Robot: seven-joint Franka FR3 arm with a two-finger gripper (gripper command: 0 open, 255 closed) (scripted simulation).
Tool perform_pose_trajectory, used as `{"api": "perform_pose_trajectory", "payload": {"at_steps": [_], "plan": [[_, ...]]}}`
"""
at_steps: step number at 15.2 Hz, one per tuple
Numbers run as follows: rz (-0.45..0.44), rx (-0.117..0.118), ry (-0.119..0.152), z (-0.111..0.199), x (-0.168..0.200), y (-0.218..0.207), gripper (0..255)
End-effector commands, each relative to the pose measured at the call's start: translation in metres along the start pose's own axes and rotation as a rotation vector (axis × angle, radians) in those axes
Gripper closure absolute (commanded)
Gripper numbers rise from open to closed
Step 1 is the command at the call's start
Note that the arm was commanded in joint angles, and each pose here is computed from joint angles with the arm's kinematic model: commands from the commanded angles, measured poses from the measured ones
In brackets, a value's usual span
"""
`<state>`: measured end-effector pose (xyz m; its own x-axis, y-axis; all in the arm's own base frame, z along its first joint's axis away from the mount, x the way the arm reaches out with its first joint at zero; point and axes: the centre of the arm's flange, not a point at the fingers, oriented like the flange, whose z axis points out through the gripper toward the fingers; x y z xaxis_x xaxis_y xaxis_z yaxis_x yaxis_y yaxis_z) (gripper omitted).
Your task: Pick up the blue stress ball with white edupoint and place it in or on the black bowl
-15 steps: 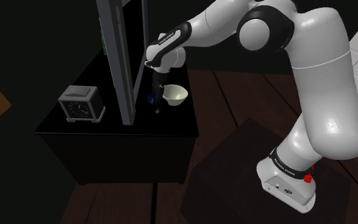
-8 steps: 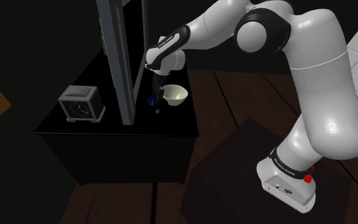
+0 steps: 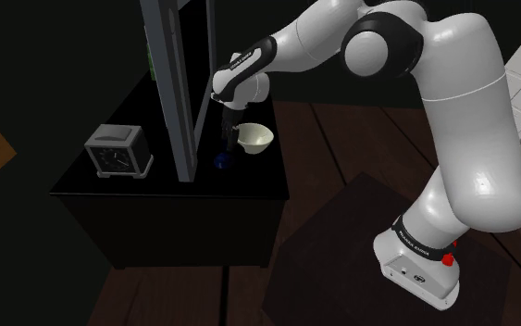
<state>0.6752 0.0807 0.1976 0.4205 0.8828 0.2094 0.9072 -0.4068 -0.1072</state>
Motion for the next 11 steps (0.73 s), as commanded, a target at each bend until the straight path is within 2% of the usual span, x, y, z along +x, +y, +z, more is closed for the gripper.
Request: {"api": "perform_pose_trajectory", "payload": {"at_steps": [1,4,11], "plan": [[0.000,0.000,0.000,-0.013,0.000,0.000,0],[0.000,0.000,0.000,-0.050,0.000,0.000,0],[0.000,0.000,0.000,-0.050,0.000,0.000,0]]}}
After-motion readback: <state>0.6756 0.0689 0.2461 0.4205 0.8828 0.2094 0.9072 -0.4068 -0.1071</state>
